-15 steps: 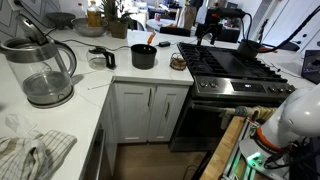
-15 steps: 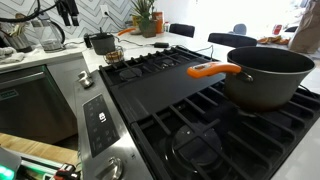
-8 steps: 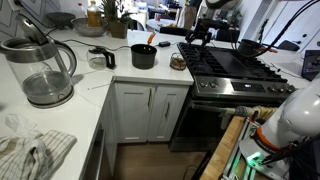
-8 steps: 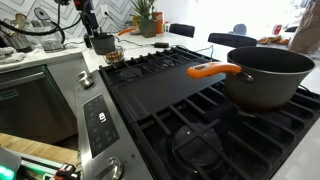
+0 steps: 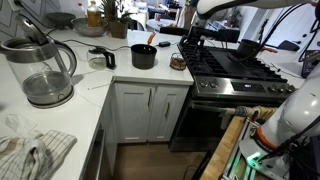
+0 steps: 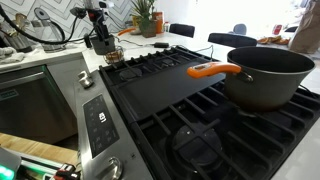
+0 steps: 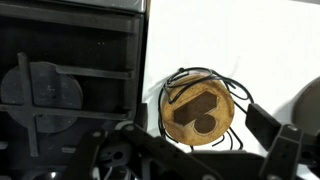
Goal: Pick up one brown coaster from the coaster holder and put it on the kitchen counter
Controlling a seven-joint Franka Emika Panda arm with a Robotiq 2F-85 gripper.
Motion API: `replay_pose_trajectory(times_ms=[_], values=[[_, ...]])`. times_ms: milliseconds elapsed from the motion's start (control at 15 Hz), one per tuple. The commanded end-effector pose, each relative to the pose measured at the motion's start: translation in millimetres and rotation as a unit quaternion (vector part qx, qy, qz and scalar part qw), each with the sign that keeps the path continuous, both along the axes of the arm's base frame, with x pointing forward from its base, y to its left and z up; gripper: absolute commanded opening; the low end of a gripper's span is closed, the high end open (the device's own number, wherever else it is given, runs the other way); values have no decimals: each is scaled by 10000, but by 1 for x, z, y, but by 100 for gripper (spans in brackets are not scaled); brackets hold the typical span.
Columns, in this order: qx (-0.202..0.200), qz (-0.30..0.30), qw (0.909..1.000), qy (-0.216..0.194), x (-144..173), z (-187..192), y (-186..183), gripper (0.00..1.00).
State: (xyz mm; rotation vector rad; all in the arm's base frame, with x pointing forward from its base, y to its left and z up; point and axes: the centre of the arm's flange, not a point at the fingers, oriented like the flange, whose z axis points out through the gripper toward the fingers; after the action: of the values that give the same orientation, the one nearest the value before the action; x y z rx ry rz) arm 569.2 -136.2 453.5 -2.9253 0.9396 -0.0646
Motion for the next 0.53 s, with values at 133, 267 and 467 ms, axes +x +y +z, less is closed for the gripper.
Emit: replay_pose_trajectory(times_ms=[133,267,467], values=[[17,-75,10000,-9,3,-9,-6,100],[22,-79,10000,-15,3,-9,-6,100],[10,-92,10000,4,7,-20,-5,100]])
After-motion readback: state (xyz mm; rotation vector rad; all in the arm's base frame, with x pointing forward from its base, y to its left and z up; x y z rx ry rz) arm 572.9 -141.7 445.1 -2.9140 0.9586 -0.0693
